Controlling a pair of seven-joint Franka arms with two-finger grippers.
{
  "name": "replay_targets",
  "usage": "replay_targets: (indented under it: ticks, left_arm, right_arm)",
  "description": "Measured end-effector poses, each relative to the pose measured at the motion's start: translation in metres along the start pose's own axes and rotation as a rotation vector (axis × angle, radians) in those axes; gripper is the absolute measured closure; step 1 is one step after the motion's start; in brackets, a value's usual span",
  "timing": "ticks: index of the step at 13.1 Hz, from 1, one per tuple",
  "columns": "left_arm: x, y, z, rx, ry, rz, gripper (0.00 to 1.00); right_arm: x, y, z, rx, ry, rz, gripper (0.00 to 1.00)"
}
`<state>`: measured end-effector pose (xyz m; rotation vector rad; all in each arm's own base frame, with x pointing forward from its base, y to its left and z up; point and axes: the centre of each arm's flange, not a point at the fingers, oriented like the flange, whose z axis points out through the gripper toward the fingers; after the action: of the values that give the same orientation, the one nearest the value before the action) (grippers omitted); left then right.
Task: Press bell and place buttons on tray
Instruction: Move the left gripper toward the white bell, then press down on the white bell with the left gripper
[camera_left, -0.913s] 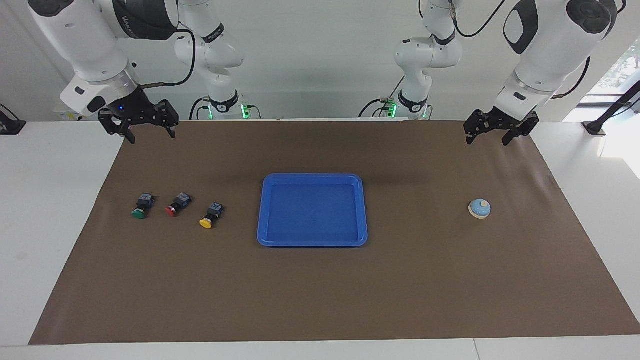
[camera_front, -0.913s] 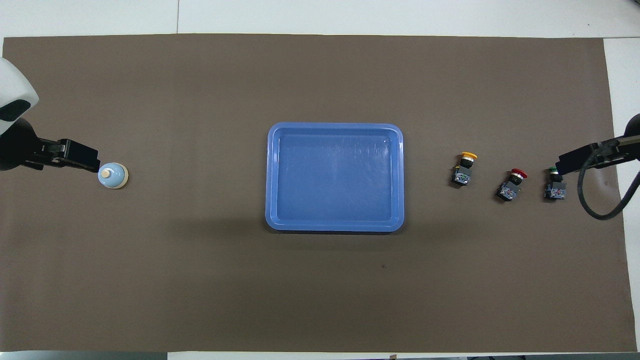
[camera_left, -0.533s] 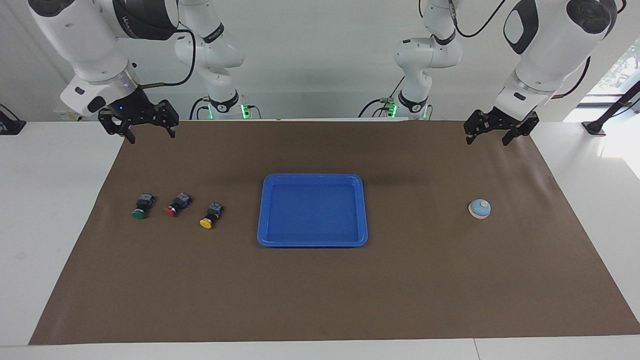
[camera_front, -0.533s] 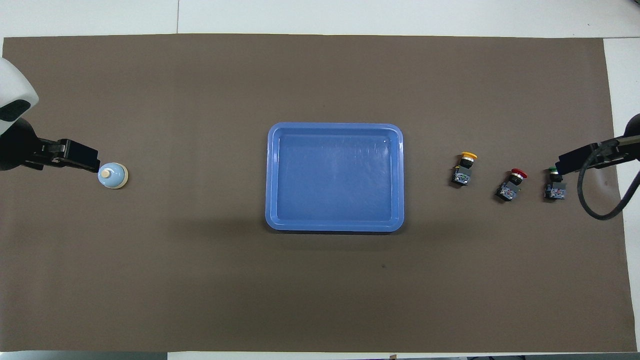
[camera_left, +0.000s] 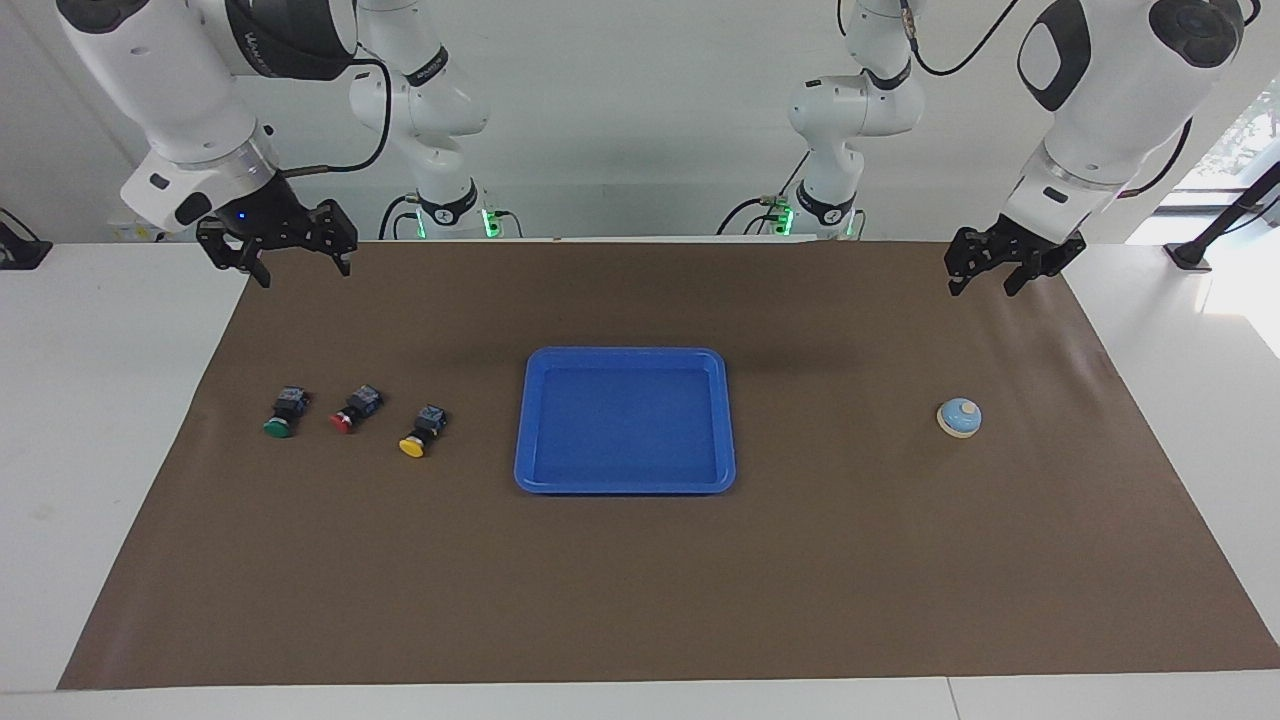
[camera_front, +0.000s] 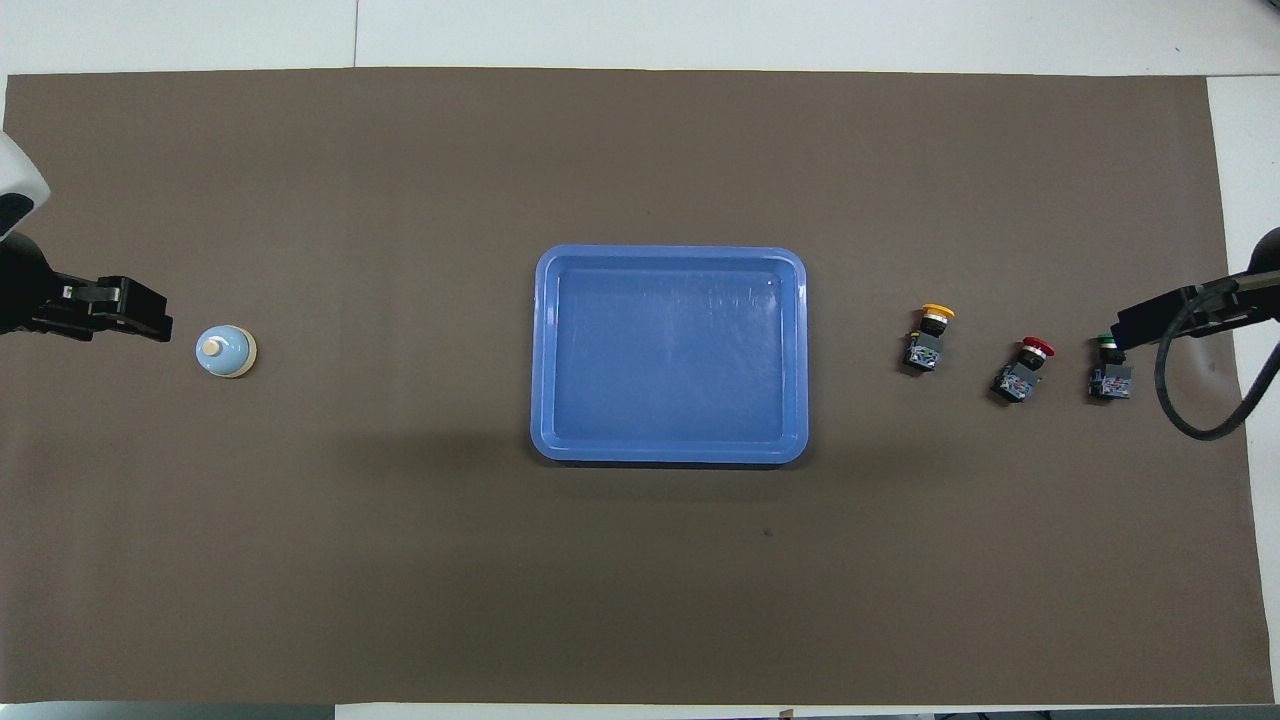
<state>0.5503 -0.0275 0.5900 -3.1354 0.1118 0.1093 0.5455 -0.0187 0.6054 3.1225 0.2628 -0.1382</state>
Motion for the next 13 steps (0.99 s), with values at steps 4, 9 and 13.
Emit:
replay_targets:
  ticks: [4,9,13]
  left_arm:
    - [0.012,-0.062,0.046,-0.010,-0.023,-0.110,0.95]
    - [0.065,-0.083,0.152,-0.015,-0.020,-0.136,0.99]
    - [0.056,-0.082,0.209,-0.018,-0.042,-0.136,0.99]
  right_arm:
    - [0.000,0.000,0.000,0.000,0.000,0.000,0.00]
    - [0.000,0.000,0.000,0.000,0.000,0.000,0.00]
    - [0.000,0.000,0.000,0.000,0.000,0.000,0.00]
